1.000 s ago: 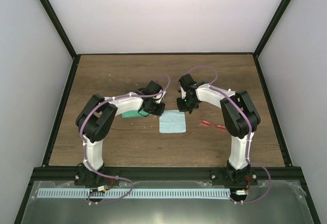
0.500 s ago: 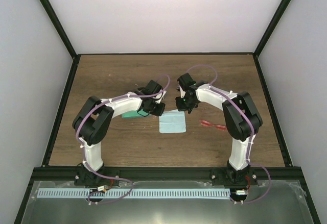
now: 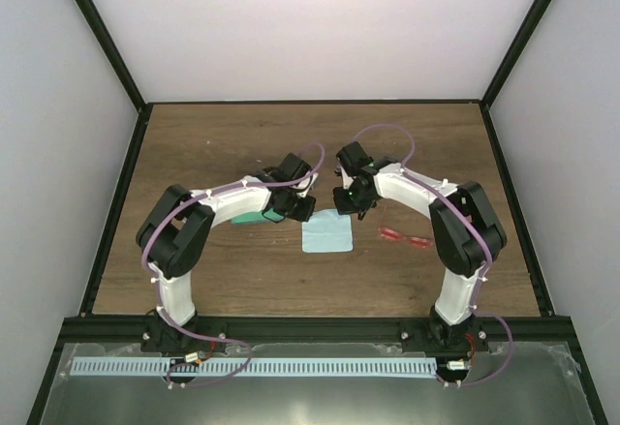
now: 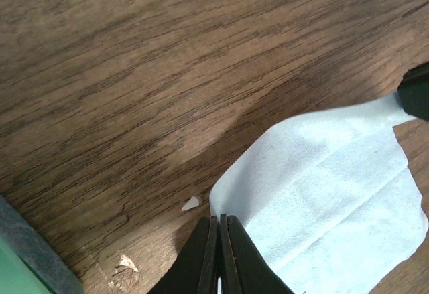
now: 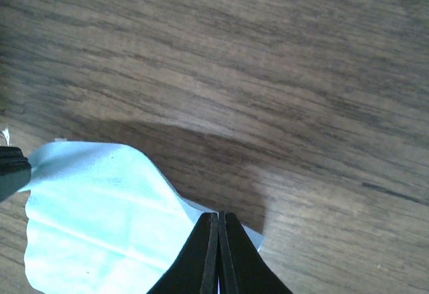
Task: Organize the sunglasses
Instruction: Fold the glasses cleaning cloth at the center of the board.
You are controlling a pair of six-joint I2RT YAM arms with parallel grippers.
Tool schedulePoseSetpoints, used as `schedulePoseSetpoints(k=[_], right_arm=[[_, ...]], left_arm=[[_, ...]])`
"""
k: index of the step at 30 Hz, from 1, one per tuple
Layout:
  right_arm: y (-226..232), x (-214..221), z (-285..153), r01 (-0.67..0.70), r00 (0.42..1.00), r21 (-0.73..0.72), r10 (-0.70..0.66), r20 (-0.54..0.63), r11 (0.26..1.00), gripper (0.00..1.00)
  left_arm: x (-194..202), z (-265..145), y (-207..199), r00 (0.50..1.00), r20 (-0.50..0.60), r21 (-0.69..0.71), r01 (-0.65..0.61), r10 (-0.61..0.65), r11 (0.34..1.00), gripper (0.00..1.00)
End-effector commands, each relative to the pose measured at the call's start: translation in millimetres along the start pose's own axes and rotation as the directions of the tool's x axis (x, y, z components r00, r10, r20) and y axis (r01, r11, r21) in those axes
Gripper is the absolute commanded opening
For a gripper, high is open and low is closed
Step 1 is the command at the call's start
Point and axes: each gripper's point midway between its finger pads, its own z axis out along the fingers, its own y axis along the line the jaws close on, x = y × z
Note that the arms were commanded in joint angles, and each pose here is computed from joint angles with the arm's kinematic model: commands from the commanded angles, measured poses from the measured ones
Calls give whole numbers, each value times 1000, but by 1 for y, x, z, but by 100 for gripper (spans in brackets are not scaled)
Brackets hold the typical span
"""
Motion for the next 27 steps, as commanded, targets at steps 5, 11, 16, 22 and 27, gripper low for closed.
schedulePoseSetpoints(k=[5, 11, 16, 22, 27], right_arm=[[9, 8, -15, 7, 1000, -3, -7, 27, 1000, 1], [9, 16, -18, 9, 1000, -7, -9, 26, 1000, 1], [10, 21, -19, 13, 1000, -14, -12, 22, 1000, 1], [13, 27, -21, 18, 1000, -18, -18, 14, 1000, 1], [14, 36, -21, 19, 1000, -25, -19, 2, 1000, 1]], left_arm=[[1, -17, -6, 999, 28, -13, -15, 16, 1000, 4], [17, -18, -8, 999, 5, -30, -38, 39, 999, 4], [26, -16, -14, 997, -16, -62, -74, 73, 995, 4], [32, -15, -16, 997, -20, -70, -75, 74, 995, 4], [35, -19, -15, 997, -18, -75, -70, 69, 995, 4]])
